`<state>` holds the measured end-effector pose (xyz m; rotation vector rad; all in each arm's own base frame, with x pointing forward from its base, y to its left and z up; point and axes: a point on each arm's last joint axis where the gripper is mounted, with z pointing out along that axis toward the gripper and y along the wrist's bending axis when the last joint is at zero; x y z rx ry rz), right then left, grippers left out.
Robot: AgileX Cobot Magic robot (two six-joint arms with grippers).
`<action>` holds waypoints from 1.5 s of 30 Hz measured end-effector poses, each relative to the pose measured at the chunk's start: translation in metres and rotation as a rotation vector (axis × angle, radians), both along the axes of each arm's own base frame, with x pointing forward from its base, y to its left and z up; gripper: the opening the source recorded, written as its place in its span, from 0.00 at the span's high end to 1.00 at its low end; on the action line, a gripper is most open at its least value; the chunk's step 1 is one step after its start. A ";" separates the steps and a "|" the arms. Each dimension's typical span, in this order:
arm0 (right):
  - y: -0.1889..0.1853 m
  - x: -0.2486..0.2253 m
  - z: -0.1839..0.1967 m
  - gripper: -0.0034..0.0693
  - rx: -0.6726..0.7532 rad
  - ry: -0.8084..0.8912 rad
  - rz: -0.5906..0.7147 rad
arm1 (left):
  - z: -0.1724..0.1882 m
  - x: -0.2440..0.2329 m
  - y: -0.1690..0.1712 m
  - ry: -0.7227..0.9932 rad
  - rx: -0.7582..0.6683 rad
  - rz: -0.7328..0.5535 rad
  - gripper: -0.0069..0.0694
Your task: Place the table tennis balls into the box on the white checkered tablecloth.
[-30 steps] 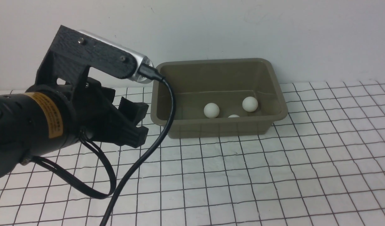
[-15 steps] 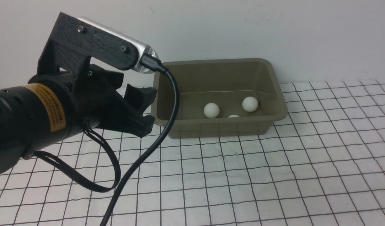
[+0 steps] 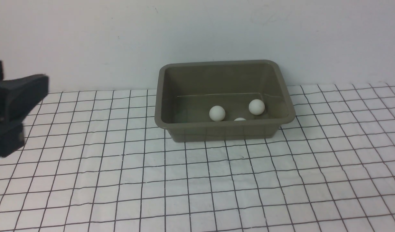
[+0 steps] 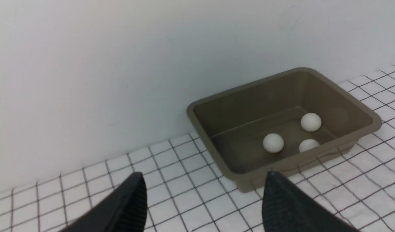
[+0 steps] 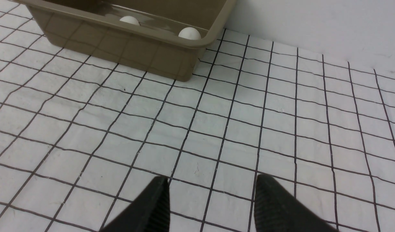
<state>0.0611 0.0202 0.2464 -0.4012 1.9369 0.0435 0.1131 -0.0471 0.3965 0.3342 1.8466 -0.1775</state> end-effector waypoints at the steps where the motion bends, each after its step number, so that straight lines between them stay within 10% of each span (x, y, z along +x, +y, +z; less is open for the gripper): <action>1: 0.000 0.000 0.000 0.49 0.000 0.000 0.000 | -0.001 -0.007 0.006 0.016 -0.002 0.016 0.34; 11: 0.000 0.000 0.000 0.49 0.000 0.000 0.000 | -0.053 -0.036 0.026 0.014 -0.068 0.035 0.34; 23: 0.000 0.000 0.000 0.49 0.000 0.000 0.000 | -0.196 -0.040 0.034 0.133 -0.130 0.199 0.34; 45: 0.000 0.000 0.000 0.49 0.000 0.001 0.000 | -0.210 -0.063 0.049 0.013 -0.006 0.373 0.34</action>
